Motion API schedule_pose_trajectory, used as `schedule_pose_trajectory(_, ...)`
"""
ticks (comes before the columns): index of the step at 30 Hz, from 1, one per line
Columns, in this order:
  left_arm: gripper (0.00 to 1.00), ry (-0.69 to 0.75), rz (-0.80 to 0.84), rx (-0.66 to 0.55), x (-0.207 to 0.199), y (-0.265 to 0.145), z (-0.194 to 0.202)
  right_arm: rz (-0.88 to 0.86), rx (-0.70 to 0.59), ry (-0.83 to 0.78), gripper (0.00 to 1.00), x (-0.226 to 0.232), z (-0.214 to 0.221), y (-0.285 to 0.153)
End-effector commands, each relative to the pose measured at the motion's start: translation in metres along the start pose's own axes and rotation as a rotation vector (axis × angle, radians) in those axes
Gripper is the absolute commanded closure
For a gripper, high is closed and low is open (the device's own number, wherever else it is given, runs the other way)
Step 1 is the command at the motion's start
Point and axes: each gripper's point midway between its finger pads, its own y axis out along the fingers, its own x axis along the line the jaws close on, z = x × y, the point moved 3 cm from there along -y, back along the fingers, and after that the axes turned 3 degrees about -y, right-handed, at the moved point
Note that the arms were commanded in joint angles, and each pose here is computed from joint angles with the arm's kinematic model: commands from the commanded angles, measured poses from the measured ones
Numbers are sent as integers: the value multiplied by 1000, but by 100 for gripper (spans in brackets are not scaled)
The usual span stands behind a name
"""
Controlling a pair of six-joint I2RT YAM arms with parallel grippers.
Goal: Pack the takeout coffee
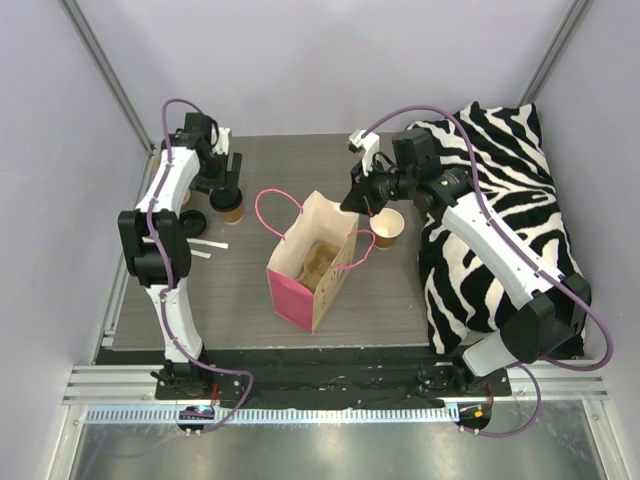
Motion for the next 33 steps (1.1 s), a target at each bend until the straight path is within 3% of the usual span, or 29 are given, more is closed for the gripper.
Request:
schedule_pose_trajectory(1, 18, 16, -8, -50, 1, 1, -15, 4, -32, -18, 99, -3, -12, 0)
schedule_pose_trajectory(14, 19, 31, -6, -17, -2, 11, -3, 3, -29, -11, 99, -5, -12, 2)
schedule_pose_trajectory(22, 25, 63, -21, 0, -5, 18, 2, 2, -28, -8, 99, -6, -12, 3)
schedule_pose_trajectory(33, 19, 69, -25, 5, -4, 17, 1, -3, -24, -5, 99, -6, -11, 5)
